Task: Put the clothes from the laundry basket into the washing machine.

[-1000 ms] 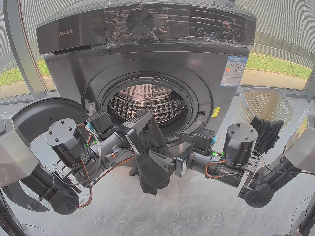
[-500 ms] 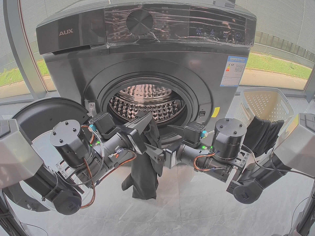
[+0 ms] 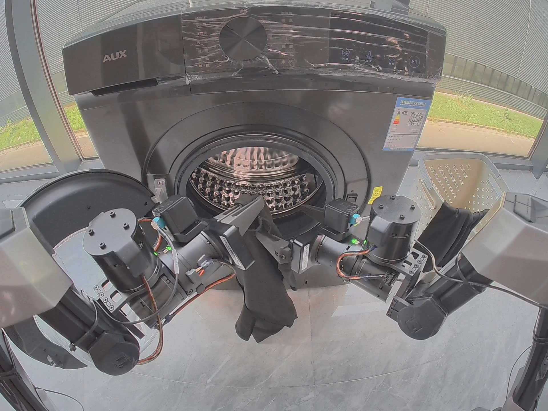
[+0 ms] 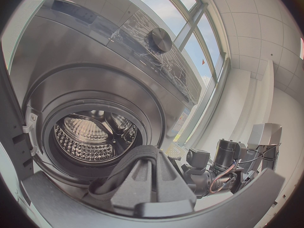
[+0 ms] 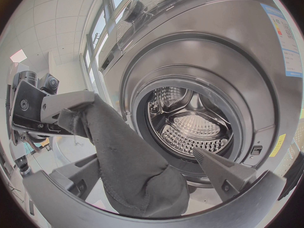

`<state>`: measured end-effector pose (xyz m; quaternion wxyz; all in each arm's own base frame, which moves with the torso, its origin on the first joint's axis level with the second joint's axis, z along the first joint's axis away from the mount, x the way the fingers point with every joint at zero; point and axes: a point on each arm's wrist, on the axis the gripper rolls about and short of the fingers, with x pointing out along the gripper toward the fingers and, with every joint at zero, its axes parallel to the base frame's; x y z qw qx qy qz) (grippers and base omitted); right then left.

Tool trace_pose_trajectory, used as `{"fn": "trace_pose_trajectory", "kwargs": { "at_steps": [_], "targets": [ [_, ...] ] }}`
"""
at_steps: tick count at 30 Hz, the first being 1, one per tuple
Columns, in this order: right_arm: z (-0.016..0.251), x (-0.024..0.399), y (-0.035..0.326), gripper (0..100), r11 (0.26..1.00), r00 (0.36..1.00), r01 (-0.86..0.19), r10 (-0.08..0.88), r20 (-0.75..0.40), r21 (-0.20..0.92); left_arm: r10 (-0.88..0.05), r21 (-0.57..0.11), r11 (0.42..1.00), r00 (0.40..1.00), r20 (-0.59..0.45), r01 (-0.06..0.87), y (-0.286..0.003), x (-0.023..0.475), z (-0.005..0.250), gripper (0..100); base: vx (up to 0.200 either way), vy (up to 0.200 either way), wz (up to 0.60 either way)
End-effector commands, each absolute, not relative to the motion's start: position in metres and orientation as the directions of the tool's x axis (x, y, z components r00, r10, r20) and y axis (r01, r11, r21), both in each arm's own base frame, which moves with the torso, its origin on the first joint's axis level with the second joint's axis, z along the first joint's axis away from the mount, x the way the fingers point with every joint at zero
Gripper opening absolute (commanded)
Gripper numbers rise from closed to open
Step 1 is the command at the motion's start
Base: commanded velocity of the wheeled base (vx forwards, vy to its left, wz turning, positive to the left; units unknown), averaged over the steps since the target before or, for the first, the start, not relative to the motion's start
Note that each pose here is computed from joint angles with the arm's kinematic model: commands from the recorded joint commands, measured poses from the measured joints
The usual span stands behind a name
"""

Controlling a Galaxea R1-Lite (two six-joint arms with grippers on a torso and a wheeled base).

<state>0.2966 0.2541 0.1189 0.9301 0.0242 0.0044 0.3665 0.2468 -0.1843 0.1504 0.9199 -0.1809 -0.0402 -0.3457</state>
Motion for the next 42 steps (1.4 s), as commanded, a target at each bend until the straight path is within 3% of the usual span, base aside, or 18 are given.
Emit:
{"fn": "trace_pose_trajectory", "kwargs": {
  "at_steps": [1, 12, 13, 28, 29, 42],
  "targets": [
    [0.117, 0.294, 0.259, 100, 0.718, 0.719, -0.695, 0.695, 0.009, 0.049, -0.623, -0.304, 0.692, 0.755, 0.207, 0.654, -0.184, 0.246, 0.152, 0, 0.000, 0.000, 0.00],
    [0.119, 0.297, 0.268, 100, 0.712, 0.713, -0.701, 0.700, 0.034, 0.048, -0.626, -0.304, 0.693, 0.754, 0.196, 0.654, -0.184, 0.245, 0.149, 0, 0.000, 0.000, 0.00],
    [0.119, 0.297, 0.268, 0, 0.712, 0.713, -0.701, 0.700, 0.034, 0.048, -0.626, -0.304, 0.693, 0.754, 0.196, 0.654, -0.184, 0.245, 0.149, 0, 0.000, 0.000, 0.00],
    [0.131, 0.277, 0.269, 0, 0.685, 0.687, -0.726, 0.724, 0.057, 0.053, -0.627, -0.308, 0.703, 0.763, 0.159, 0.641, -0.183, 0.247, 0.140, 0, 0.000, 0.000, 0.00],
    [0.134, 0.274, 0.267, 0, 0.685, 0.687, -0.726, 0.724, 0.058, 0.053, -0.629, -0.310, 0.703, 0.763, 0.150, 0.640, -0.183, 0.247, 0.137, 100, 0.000, 0.000, 0.00],
    [0.157, 0.266, 0.226, 0, 0.731, 0.733, -0.680, 0.677, 0.073, 0.050, -0.604, -0.318, 0.729, 0.788, 0.116, 0.606, -0.172, 0.251, 0.130, 100, 0.000, 0.000, 0.00]
  ]
}}
